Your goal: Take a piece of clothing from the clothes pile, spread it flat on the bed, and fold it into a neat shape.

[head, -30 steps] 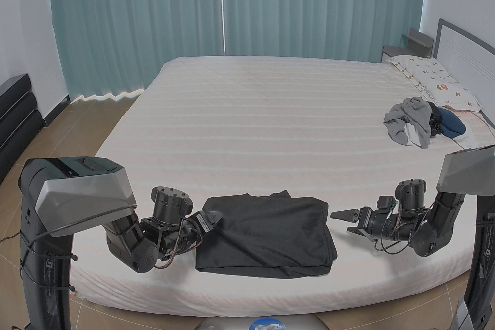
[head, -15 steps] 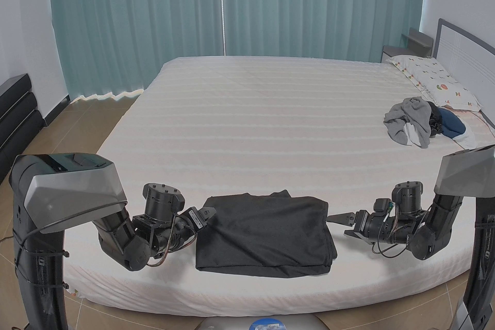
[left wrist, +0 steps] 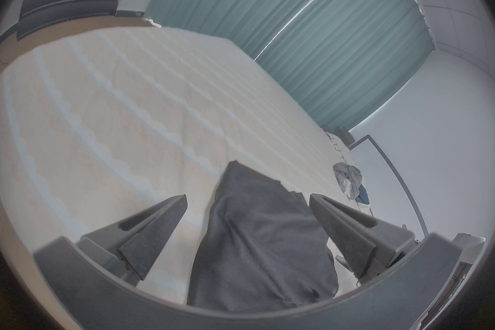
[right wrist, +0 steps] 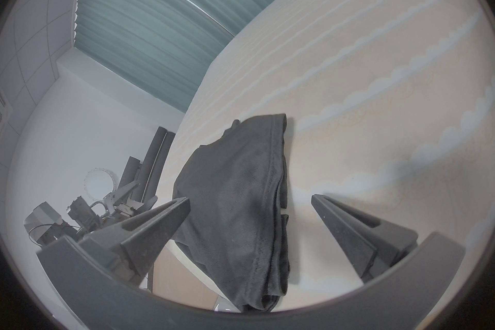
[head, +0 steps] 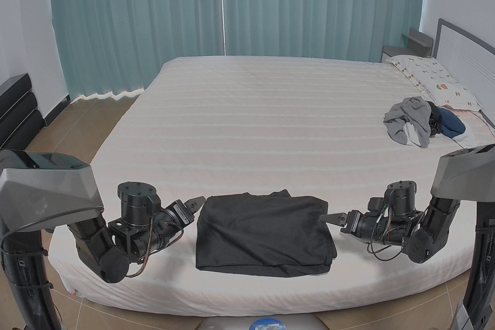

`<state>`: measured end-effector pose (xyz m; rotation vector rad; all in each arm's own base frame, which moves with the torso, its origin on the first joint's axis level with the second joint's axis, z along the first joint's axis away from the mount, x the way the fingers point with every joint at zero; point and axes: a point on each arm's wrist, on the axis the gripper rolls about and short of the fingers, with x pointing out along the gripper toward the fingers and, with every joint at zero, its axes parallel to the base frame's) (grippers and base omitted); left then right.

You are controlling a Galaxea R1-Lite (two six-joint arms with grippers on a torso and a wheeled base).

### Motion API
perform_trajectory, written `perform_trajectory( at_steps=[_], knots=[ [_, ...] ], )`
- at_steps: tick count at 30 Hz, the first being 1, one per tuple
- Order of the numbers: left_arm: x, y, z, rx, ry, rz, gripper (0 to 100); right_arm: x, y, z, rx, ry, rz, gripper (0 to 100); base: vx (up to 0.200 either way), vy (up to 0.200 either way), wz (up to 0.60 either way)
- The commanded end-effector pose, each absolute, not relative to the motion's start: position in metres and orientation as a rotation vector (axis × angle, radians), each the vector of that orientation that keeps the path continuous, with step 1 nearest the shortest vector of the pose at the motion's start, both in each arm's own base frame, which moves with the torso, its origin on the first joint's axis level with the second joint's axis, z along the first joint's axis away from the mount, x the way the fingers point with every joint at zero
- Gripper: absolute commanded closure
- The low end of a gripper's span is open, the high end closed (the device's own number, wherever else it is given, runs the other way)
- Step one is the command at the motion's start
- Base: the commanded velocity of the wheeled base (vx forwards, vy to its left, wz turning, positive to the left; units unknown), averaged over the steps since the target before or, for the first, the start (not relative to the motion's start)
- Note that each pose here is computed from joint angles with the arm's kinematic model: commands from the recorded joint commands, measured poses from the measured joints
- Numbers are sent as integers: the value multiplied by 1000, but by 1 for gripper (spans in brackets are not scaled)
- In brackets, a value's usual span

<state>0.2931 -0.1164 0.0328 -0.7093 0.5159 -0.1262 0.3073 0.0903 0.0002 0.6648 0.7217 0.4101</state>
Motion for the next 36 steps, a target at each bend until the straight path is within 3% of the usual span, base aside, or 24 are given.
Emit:
perform_trajectory(
  at_steps=[1,6,14,22,29,36],
  knots=[
    [264,-91,99,-706,341,-153,0,278,83,59,649,571,419,0,0,0,0],
    [217,-72,159,-625,234,-109,0,231,68,125,596,321,393,0,0,0,0],
    [128,-40,206,-518,124,-126,0,179,40,149,444,171,330,0,0,0,0],
    [54,-12,215,-425,9,-104,0,139,18,159,325,34,263,0,0,0,0],
    [24,0,208,-322,-98,-10,0,123,6,156,159,13,185,0,0,0,0],
    [-3,10,199,-237,-146,88,0,93,5,163,134,-75,202,0,0,0,0]
  ],
)
